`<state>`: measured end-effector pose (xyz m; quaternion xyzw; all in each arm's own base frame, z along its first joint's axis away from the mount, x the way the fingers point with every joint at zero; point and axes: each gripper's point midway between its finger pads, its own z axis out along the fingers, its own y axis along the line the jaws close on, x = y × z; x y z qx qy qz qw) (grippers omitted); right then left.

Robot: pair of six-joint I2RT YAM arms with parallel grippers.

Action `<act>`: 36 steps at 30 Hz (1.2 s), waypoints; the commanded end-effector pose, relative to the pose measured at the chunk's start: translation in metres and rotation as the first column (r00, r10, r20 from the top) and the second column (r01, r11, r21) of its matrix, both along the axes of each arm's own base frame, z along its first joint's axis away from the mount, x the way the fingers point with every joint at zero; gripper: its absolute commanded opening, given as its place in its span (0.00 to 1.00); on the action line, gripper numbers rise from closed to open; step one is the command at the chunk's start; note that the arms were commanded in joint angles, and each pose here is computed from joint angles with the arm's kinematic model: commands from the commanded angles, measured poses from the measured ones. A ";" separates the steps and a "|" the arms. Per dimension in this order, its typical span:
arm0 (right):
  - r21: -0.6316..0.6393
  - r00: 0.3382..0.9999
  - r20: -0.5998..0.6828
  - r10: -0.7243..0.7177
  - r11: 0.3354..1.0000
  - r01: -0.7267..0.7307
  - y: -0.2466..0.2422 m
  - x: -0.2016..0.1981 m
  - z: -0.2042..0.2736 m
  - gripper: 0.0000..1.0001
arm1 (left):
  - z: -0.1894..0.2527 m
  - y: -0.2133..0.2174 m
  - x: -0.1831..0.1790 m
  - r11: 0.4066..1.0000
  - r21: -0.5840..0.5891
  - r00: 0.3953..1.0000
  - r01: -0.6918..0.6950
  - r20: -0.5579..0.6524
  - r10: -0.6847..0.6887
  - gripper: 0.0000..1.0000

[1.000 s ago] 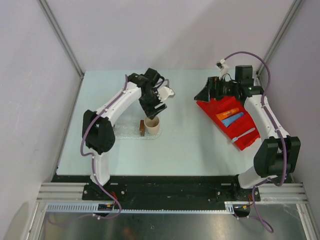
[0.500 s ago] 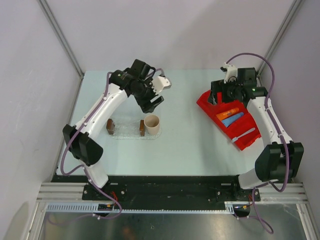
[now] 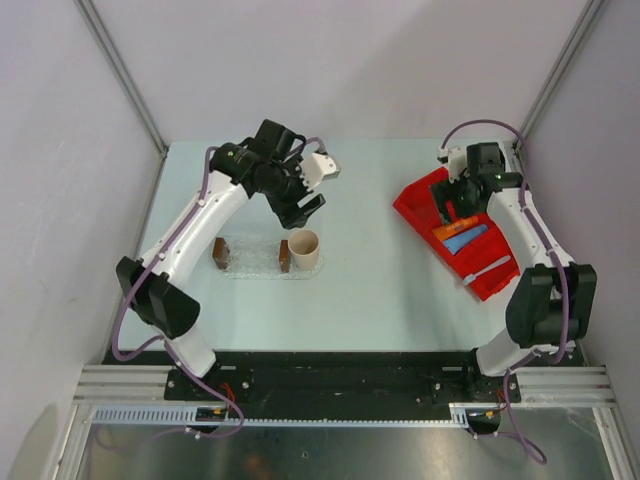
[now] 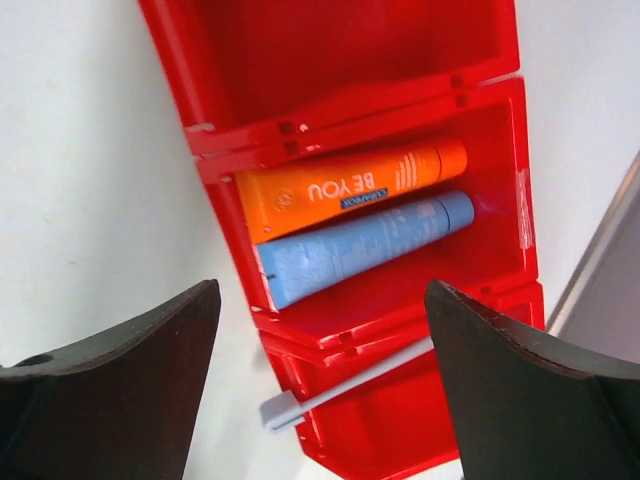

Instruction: Prepare toiletry sets of a toothbrush and toothpaste on the tray

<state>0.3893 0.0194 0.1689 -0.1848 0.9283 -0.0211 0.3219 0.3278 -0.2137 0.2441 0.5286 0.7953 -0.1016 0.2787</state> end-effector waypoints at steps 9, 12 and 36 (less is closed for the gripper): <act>-0.159 0.992 -0.128 -0.020 0.987 -0.001 -0.037 0.005 -0.049 0.85 | 0.014 -0.003 -0.015 0.998 -0.058 0.999 0.033 0.020 -0.032 0.83; -0.155 0.990 -0.141 -0.027 0.988 0.004 -0.037 0.007 -0.057 0.84 | 0.011 -0.003 -0.015 0.998 -0.058 0.999 0.033 0.016 -0.032 0.83; 0.129 0.969 -0.203 -0.144 0.977 0.172 -0.021 0.019 -0.092 0.80 | -0.007 -0.001 -0.017 0.999 -0.042 1.000 0.028 0.001 -0.028 0.85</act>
